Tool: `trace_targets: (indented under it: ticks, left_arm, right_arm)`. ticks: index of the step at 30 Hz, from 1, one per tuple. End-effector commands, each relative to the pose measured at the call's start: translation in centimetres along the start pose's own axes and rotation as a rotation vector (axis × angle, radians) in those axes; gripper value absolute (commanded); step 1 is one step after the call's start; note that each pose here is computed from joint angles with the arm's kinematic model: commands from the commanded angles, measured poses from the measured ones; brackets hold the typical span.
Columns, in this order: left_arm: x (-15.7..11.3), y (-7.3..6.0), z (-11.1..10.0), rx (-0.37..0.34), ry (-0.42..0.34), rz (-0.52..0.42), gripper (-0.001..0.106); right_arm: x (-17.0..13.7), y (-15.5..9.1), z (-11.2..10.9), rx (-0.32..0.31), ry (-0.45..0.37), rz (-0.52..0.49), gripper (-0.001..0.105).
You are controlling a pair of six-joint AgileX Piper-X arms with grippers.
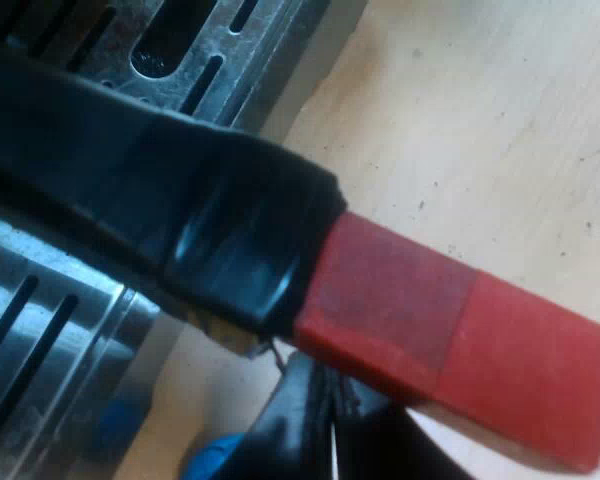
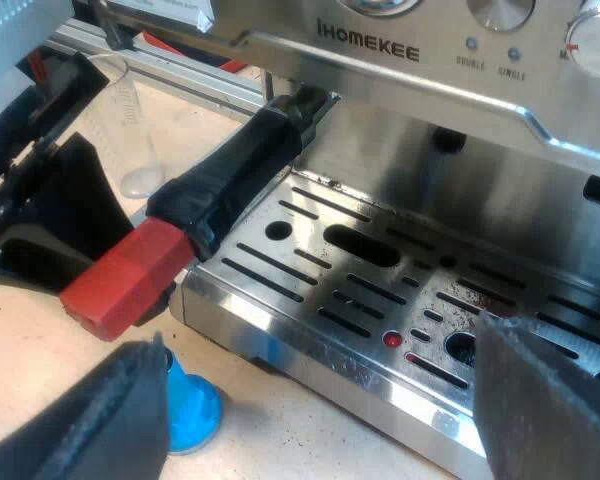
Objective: Put the handle in the coffee machine
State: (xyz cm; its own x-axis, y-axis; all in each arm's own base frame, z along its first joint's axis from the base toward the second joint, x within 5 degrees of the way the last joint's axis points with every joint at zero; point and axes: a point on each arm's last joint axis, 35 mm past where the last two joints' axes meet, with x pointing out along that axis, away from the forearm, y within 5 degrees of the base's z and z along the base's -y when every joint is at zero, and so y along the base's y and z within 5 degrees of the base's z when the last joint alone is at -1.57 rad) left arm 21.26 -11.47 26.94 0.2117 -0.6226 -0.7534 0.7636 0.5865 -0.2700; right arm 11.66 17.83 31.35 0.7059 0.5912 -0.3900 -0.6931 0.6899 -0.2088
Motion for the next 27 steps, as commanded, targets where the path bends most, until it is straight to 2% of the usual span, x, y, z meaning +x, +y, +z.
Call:
trace_targets:
  ticks: [1, 4, 6, 10, 14, 15, 18, 19, 21, 22, 23, 25, 27]
  left_arm:
    - [-1.3, -0.4, 0.6, 0.03, -0.053, -0.037, 0.0]
    - [-3.1, 0.5, -0.2, 0.025, -0.05, 0.068, 0.0]
    - [-4.9, 0.8, -0.7, -0.001, -0.092, 0.122, 0.0]
    - [-7.2, 0.7, -1.4, -0.029, -0.144, 0.193, 0.0]
    - [-8.1, 0.5, -1.7, -0.038, -0.157, 0.235, 0.0]
    - [-9.1, 0.2, -1.9, -0.039, -0.182, 0.287, 0.005]
    - [-11.0, -0.8, -2.4, -0.058, -0.245, 0.356, 0.041]
    - [-11.2, -1.0, -2.5, -0.061, -0.254, 0.363, 0.044]
    - [-11.9, -1.6, -2.7, -0.057, -0.274, 0.41, 0.058]
    - [-12.0, -1.7, -2.7, -0.056, -0.277, 0.411, 0.058]
    - [-12.9, -2.4, -3.0, -0.062, -0.31, 0.456, 0.067]
    - [-13.7, -3.0, -3.0, -0.052, -0.335, 0.488, 0.073]
    - [-14.6, -3.7, -3.0, -0.033, -0.369, 0.507, 0.078]
  right_arm:
    - [-0.1, -0.1, 0.1, 0.0, -0.007, 0.007, 0.066]
    - [-0.1, 0.0, 0.2, 0.0, -0.009, 0.032, 0.066]
    - [-0.1, 0.1, 0.2, 0.0, -0.01, 0.044, 0.066]
    - [-0.1, 0.1, 0.2, 0.0, -0.011, 0.051, 0.066]
    - [-0.1, 0.1, 0.2, 0.0, -0.011, 0.051, 0.066]
    - [-0.1, 0.1, 0.2, 0.0, -0.011, 0.051, 0.066]
    - [-0.1, 0.1, 0.2, 0.0, -0.011, 0.051, 0.066]
    - [-0.1, 0.1, 0.2, 0.0, -0.011, 0.051, 0.066]
    - [-0.2, 0.1, 0.3, 0.003, -0.014, 0.051, 0.066]
    - [-0.2, 0.1, 0.3, 0.002, -0.014, 0.051, 0.066]
    - [-0.2, 0.1, 0.4, 0.003, -0.017, 0.051, 0.066]
    - [-0.3, 0.1, 0.7, 0.001, -0.027, 0.077, 0.066]
    - [-0.6, 0.0, 1.5, -0.073, -0.04, 0.111, 0.066]
